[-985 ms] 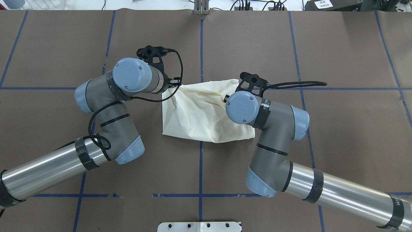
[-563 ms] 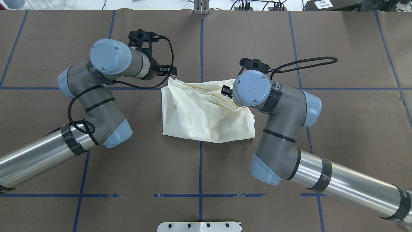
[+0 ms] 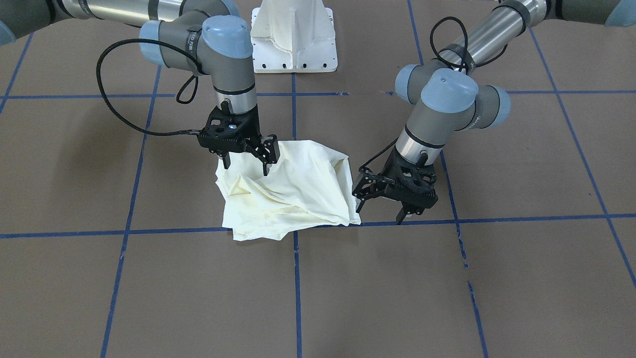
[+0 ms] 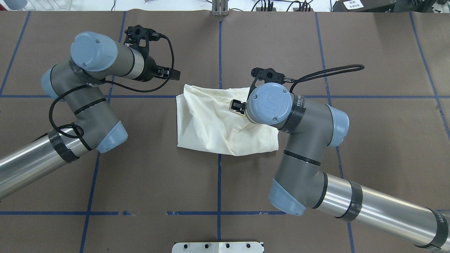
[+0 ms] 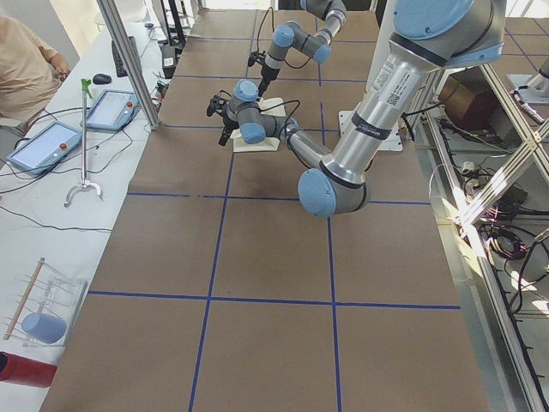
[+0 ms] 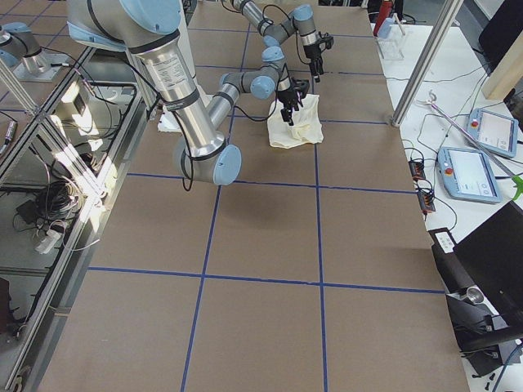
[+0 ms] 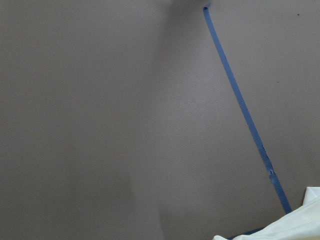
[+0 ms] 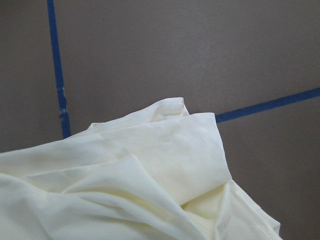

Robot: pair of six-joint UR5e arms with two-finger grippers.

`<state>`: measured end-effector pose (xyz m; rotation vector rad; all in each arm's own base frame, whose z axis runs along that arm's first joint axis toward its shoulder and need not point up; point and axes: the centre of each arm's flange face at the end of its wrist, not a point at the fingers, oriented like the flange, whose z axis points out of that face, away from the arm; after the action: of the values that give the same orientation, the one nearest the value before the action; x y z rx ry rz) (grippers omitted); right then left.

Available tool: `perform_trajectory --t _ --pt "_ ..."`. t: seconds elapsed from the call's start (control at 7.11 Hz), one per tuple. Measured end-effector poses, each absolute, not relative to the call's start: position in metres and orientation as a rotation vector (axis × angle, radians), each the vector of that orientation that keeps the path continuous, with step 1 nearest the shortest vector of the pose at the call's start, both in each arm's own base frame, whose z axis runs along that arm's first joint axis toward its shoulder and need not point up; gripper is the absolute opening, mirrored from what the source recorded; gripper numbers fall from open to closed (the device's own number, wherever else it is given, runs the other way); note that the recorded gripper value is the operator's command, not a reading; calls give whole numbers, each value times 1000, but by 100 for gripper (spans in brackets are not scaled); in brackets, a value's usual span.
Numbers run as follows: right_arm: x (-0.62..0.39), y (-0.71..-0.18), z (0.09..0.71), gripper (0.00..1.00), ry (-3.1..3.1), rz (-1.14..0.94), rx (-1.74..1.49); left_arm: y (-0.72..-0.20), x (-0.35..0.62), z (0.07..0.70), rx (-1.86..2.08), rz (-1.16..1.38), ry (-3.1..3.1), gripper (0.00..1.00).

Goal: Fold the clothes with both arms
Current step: 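Lay the folded edge down on the far half and open both grippers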

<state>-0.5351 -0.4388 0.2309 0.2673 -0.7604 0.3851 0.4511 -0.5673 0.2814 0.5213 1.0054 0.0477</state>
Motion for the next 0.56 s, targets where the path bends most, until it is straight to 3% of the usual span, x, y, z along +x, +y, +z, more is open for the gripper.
perform_trajectory --t 0.14,0.28,0.42,0.56 --pt "-549 -437 244 100 -726 368 301 -567 451 282 521 47 1006 100" --pt "-559 -438 256 89 -709 351 324 -567 451 282 520 46 1006 100" --pt "-565 -440 263 26 -706 334 341 -567 451 283 518 45 1006 100" --pt "-565 -444 265 6 -706 327 352 -567 451 284 516 43 1006 100"
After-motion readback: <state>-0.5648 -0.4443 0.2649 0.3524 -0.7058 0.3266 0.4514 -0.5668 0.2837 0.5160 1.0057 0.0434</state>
